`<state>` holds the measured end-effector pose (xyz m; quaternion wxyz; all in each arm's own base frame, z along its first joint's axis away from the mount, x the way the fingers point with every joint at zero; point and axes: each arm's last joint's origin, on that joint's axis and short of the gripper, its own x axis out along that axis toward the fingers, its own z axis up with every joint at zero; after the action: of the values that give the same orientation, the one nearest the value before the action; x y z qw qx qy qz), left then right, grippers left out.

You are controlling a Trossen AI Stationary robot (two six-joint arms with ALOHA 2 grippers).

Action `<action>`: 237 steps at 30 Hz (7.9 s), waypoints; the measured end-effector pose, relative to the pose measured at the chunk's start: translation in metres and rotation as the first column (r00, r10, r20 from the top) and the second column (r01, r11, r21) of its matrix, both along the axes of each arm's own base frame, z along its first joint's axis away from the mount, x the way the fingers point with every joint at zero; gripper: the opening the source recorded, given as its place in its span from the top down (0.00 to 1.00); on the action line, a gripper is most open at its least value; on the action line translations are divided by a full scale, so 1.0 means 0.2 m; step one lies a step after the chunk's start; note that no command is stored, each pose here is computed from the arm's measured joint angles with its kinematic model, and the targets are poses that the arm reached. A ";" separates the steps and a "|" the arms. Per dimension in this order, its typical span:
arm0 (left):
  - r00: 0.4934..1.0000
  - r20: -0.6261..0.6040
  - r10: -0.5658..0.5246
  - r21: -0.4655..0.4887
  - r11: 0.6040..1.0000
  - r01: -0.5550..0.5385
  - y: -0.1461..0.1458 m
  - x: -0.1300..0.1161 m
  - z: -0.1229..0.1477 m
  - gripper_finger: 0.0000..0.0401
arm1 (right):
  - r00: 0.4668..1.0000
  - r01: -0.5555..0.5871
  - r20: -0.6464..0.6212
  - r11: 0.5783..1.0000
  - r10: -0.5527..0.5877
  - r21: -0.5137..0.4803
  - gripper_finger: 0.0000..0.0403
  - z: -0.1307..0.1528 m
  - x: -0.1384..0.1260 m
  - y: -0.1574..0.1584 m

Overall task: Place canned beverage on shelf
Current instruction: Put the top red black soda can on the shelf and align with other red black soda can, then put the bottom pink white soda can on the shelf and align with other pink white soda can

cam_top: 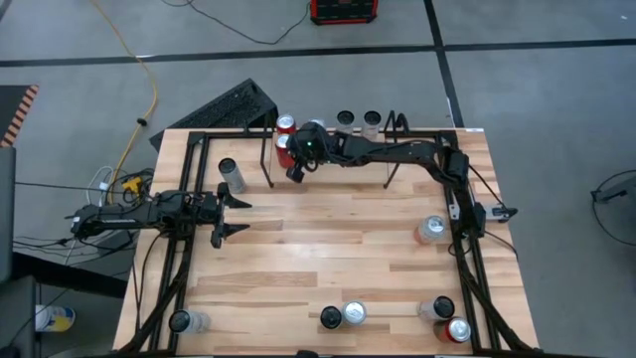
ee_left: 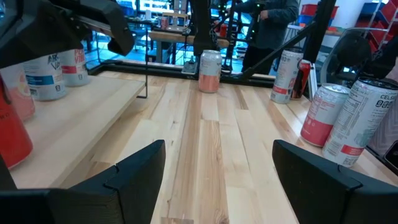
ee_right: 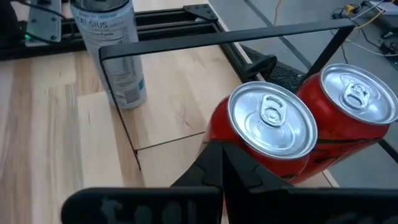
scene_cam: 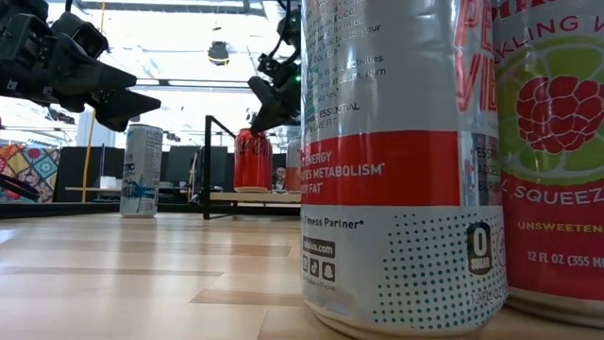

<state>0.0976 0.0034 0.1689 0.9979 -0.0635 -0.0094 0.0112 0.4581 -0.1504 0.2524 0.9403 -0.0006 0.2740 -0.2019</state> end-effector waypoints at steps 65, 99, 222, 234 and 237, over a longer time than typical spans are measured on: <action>1.000 -0.001 0.004 0.000 1.000 -0.004 0.00 0.00 0.00 0.30 | 0.932 0.062 -0.354 0.922 0.084 0.382 0.94 0.59 -0.78 0.82; 1.000 -0.001 0.004 0.000 1.000 -0.004 0.00 0.00 0.00 0.30 | 0.866 -0.499 0.289 0.665 0.408 0.555 0.90 0.23 -1.02 1.77; 1.000 -0.001 0.005 0.000 1.000 -0.005 0.00 0.00 0.00 0.30 | 0.879 -0.429 -0.125 0.877 0.461 0.218 0.06 -0.01 -0.94 1.95; 1.000 -0.002 0.004 0.000 1.000 -0.004 0.00 0.00 0.00 0.30 | 0.883 -0.418 -0.146 0.889 0.446 0.186 0.06 -0.11 -0.89 1.98; 1.000 -0.002 0.004 0.000 1.000 -0.004 0.00 0.00 0.00 0.30 | 0.891 -0.403 -0.138 0.893 0.433 0.203 0.06 -0.11 -0.89 1.99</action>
<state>0.0976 0.0035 0.1688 0.9978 -0.0636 -0.0088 0.0135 0.2810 0.2466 0.2301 0.9298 0.0018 0.3669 0.0305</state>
